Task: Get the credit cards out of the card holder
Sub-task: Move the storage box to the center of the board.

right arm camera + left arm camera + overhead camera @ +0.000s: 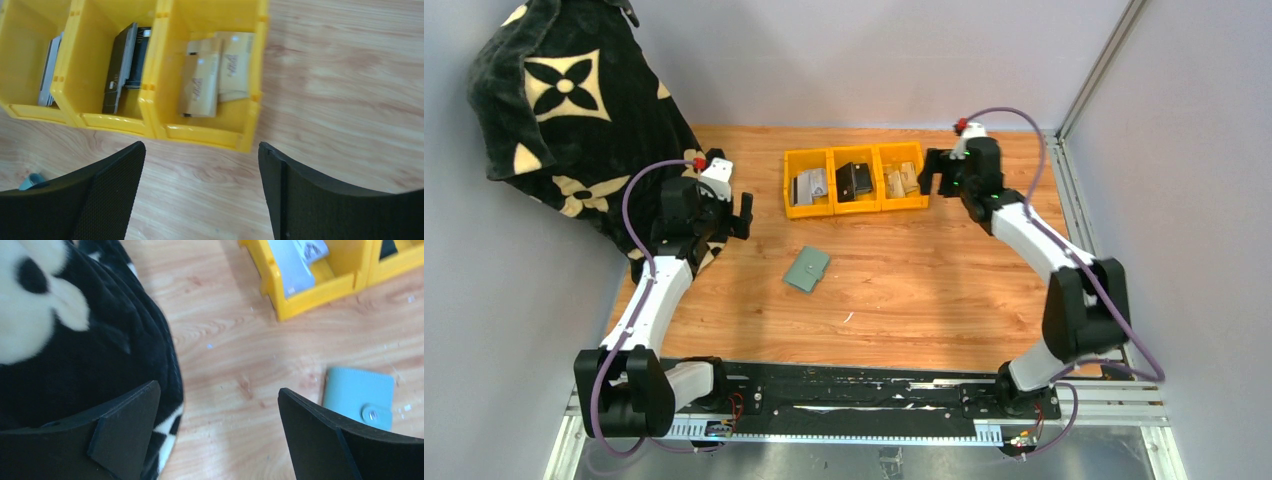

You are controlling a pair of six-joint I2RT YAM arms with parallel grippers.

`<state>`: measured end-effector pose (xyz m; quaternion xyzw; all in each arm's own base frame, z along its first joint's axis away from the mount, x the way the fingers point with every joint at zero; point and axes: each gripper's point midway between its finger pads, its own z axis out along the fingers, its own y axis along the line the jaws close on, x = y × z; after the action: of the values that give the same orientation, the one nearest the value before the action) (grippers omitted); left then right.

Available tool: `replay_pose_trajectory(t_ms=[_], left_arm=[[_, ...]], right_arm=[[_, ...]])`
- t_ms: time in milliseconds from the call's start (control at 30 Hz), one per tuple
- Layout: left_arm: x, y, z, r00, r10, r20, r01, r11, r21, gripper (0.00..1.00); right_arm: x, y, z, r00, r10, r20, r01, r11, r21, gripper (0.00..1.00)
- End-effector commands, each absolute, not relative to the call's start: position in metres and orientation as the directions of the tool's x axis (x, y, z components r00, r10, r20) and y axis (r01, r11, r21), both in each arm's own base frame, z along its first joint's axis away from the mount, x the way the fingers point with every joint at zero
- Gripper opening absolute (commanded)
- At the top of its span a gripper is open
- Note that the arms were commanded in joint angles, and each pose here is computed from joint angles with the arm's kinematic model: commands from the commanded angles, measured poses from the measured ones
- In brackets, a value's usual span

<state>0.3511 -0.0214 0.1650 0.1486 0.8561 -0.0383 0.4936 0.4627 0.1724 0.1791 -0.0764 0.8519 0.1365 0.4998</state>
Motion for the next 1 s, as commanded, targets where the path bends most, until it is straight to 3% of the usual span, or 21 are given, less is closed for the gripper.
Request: replay_pose_trajectory(t_ms=[0, 167, 533, 967], left_arm=[[0.323, -0.033, 0.151, -0.538, 0.277, -0.796, 0.397, 0.916, 0.051, 1.00], [0.311, -0.037, 0.151, -0.534, 0.315, -0.784, 0.443, 0.895, 0.058, 1.00], [0.294, -0.049, 0.152, -0.529, 0.369, -0.764, 0.544, 0.839, 0.029, 1.00], [0.281, -0.055, 0.163, -0.523, 0.398, -0.754, 0.589, 0.808, 0.017, 1.00]], right_arm=[[0.473, 0.215, 0.159, -0.544, -0.134, -0.828, -0.295, 0.955, 0.039, 0.83], [0.499, 0.248, 0.140, -0.563, -0.188, -0.805, -0.297, 0.955, -0.015, 0.78], [0.531, 0.258, 0.114, -0.574, -0.192, -0.796, -0.220, 0.973, -0.076, 0.69], [0.529, 0.252, 0.091, -0.614, -0.117, -0.781, -0.121, 0.991, -0.053, 0.30]])
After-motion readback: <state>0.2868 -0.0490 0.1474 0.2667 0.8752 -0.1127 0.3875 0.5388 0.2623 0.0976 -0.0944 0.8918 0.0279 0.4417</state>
